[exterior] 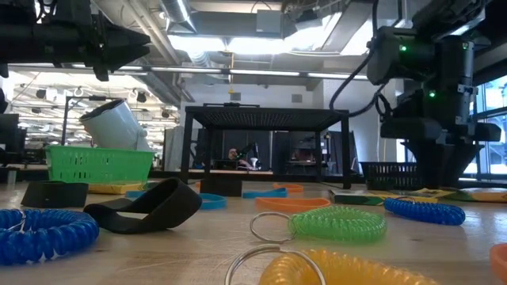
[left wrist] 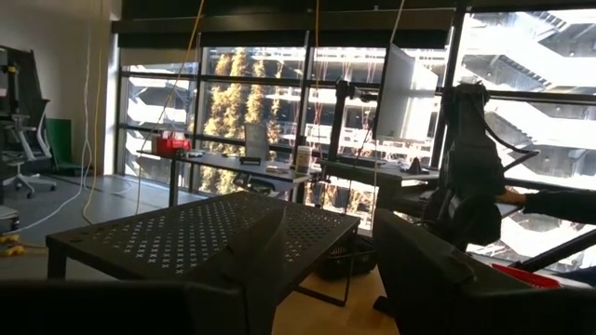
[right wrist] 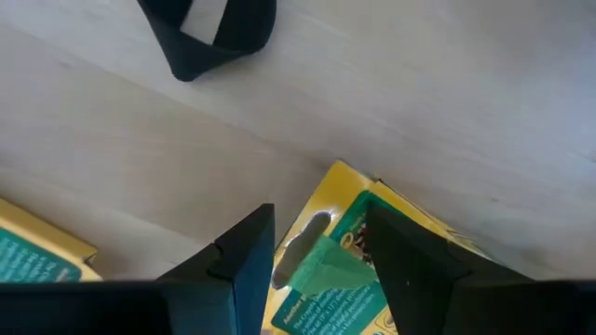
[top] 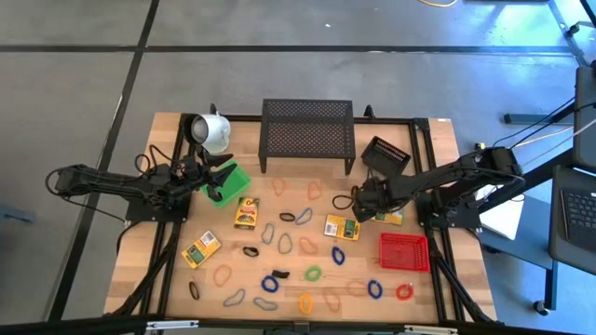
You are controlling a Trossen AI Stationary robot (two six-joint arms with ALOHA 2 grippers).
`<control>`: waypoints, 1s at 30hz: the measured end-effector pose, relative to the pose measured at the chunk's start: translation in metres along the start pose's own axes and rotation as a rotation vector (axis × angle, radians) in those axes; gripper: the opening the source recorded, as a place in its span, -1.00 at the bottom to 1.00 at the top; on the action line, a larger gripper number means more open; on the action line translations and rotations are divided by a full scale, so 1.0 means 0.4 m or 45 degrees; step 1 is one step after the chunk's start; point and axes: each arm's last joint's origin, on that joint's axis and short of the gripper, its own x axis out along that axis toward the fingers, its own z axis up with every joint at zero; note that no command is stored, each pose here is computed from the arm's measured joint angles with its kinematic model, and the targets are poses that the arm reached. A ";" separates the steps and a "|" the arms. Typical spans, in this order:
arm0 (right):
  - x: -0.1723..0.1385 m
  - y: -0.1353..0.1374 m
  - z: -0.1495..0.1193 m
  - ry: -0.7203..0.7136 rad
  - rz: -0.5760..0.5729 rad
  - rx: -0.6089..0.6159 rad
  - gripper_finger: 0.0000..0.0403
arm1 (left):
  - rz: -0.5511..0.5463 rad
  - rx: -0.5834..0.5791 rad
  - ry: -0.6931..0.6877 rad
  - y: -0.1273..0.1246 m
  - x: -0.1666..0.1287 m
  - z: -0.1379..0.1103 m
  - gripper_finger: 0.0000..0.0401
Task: Pick & Place Office Desk Supplies
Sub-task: Put the crayon box into the black bin
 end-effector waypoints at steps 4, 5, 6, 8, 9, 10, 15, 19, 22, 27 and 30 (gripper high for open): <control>0.001 0.003 -0.008 -0.009 -0.008 -0.046 -0.18 | 0.000 0.002 0.000 0.000 0.000 0.000 -0.20; 0.001 0.004 -0.010 -0.009 -0.009 -0.060 -0.21 | 0.001 0.002 0.000 0.000 0.000 0.000 -0.21; 0.001 0.004 -0.012 -0.008 -0.010 -0.074 -0.24 | 0.001 0.002 0.000 0.000 0.000 0.000 -0.21; 0.000 0.005 -0.016 -0.005 -0.008 -0.118 -0.32 | 0.001 0.003 0.000 0.000 0.000 0.000 -0.22; 0.000 0.006 -0.018 -0.003 -0.008 -0.150 -0.37 | 0.001 0.002 0.000 0.000 0.000 0.000 -0.22; 0.000 0.006 -0.020 -0.001 -0.006 -0.181 -0.43 | 0.001 0.002 0.000 0.000 0.000 0.000 -0.22; 0.000 0.010 -0.030 0.059 0.025 -0.344 -0.72 | 0.001 0.003 0.000 0.000 0.000 0.000 -0.23; 0.001 0.010 -0.032 0.093 0.039 -0.416 -0.95 | 0.001 0.003 0.000 0.000 0.000 0.000 -0.23; 0.001 0.010 -0.033 0.101 0.044 -0.436 -0.96 | 0.001 0.003 0.001 0.000 0.000 0.000 -0.23; 0.001 0.010 -0.033 0.104 0.046 -0.446 -0.98 | 0.001 0.003 0.000 0.000 0.000 0.000 -0.22; 0.001 0.010 -0.033 0.104 0.047 -0.471 -0.98 | 0.001 0.003 0.001 0.000 0.000 0.000 -0.23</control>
